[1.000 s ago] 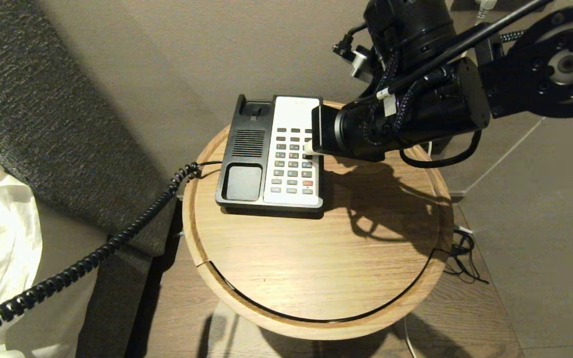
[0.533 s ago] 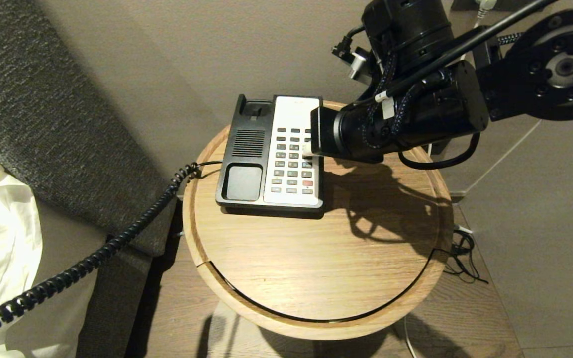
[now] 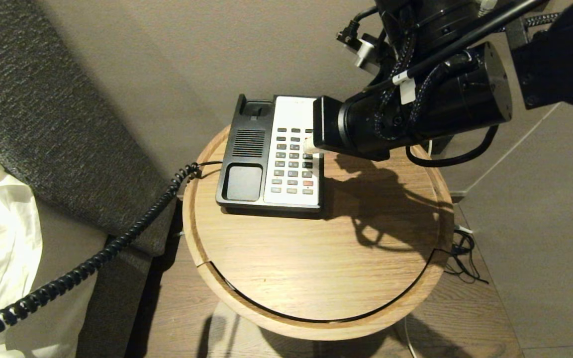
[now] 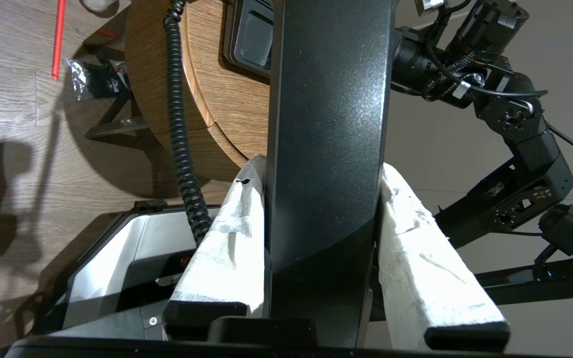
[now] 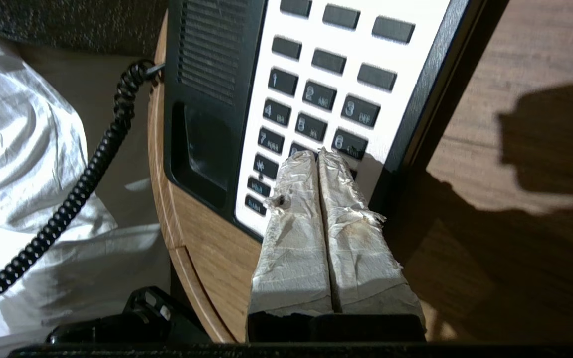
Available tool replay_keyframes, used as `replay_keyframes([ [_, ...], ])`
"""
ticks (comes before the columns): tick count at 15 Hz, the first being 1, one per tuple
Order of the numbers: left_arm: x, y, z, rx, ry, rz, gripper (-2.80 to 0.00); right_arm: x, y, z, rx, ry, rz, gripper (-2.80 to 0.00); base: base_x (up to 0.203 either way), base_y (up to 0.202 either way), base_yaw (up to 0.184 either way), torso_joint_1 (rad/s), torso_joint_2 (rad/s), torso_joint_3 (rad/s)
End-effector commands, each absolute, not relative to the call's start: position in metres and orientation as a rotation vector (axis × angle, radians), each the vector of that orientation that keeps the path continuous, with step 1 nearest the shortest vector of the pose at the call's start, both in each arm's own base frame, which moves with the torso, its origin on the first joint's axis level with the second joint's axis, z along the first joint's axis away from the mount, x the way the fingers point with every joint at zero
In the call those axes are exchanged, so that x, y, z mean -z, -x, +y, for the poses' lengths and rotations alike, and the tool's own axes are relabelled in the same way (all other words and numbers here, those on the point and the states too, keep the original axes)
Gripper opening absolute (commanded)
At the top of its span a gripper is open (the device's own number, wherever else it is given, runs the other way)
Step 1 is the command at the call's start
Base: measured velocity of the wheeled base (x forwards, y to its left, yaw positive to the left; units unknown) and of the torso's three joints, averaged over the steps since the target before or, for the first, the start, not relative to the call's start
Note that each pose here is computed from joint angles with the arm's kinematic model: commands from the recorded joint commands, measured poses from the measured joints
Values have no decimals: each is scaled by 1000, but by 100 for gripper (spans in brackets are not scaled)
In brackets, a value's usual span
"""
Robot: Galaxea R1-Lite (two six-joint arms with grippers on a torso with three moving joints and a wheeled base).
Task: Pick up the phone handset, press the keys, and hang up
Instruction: Dial the number
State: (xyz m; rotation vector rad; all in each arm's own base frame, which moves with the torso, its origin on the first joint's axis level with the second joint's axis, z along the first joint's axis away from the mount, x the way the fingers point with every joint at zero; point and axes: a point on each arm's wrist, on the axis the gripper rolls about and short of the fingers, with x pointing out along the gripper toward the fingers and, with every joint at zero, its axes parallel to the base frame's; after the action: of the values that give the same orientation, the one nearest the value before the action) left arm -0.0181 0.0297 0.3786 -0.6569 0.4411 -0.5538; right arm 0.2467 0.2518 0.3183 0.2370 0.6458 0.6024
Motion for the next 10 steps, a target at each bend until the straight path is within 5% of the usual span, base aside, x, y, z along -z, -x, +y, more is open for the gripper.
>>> replay_keyframes([
  [1, -378, 18, 30, 549, 658, 446, -280, -317, -243, 252, -607, -231, 662, -280, 0, 0, 0, 0, 0, 0],
  [10, -377, 19, 31, 549, 658, 446, -280, -308, -247, 255, -585, -206, 692, -280, 0, 0, 0, 0, 0, 0],
])
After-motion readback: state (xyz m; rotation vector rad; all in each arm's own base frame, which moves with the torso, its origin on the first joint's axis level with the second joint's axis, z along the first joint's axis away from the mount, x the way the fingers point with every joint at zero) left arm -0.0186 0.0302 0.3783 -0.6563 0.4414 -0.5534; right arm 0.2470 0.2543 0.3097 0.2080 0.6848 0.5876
